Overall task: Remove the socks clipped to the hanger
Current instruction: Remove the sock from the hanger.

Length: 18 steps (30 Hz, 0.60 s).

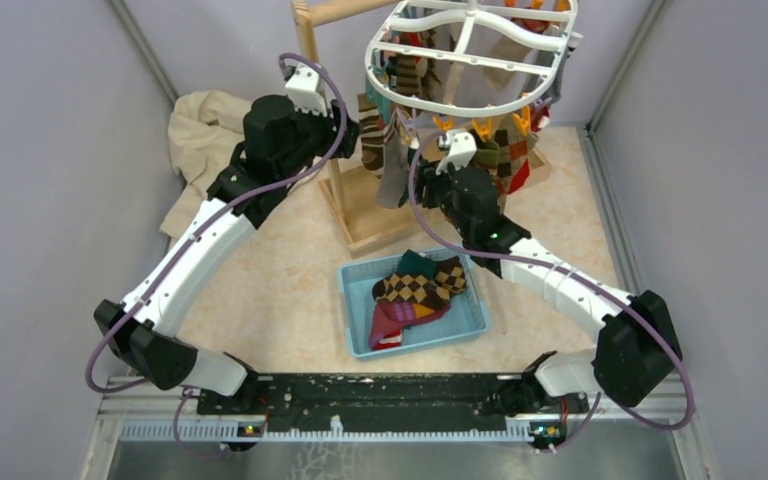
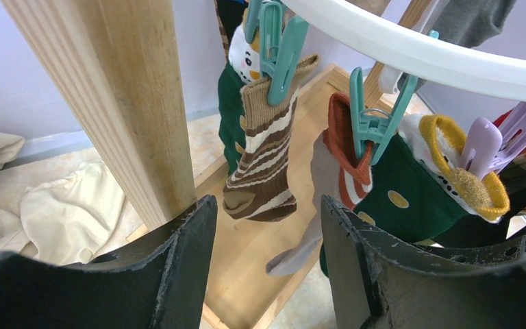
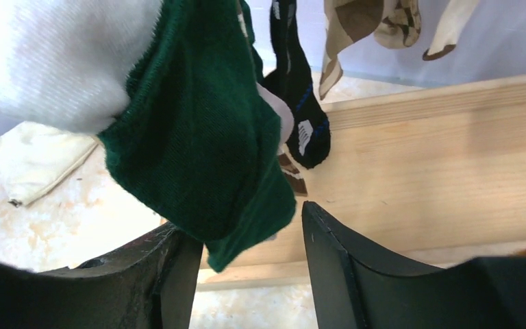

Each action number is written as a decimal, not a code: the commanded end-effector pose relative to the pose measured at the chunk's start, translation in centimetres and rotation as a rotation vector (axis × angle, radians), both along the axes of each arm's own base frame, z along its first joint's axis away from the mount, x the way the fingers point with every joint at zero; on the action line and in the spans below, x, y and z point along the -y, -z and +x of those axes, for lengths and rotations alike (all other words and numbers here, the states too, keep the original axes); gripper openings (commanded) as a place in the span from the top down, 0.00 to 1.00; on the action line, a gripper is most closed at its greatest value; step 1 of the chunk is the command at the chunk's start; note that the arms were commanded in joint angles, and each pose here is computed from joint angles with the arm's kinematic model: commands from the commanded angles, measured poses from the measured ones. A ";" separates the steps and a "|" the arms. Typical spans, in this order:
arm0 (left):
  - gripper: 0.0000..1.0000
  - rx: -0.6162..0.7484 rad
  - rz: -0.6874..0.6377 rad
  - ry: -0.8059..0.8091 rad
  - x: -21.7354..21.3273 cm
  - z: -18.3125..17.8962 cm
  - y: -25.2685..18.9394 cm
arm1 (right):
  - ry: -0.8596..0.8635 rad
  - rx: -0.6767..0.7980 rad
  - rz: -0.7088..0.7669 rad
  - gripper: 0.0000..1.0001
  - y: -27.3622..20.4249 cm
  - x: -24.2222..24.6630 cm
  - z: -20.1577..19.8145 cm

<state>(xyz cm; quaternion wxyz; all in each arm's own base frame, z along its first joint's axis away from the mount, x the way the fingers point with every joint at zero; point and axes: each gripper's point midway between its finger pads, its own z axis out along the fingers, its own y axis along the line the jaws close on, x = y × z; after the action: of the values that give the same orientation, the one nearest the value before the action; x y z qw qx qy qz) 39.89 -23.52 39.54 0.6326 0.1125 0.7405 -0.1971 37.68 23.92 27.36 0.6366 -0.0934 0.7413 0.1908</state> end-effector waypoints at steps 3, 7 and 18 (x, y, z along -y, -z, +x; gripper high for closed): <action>0.36 0.025 -0.032 0.008 -0.4 -0.4 -1.1 | -0.053 0.099 0.111 0.44 -4.3 -1.4 0.5; 0.37 0.024 -0.044 0.023 -0.2 -0.9 -1.5 | -0.075 0.118 0.150 0.39 -4.7 -1.6 -0.2; 0.38 0.007 -0.114 0.159 3.0 -4.1 -2.5 | 0.040 0.067 0.132 0.51 -4.2 -1.2 2.4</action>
<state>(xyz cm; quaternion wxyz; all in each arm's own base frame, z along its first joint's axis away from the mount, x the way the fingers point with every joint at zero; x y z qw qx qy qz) 37.93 -24.74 40.61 0.6251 0.1200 0.7313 -0.2450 38.56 25.27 28.86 0.6489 -0.0754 0.7228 0.2253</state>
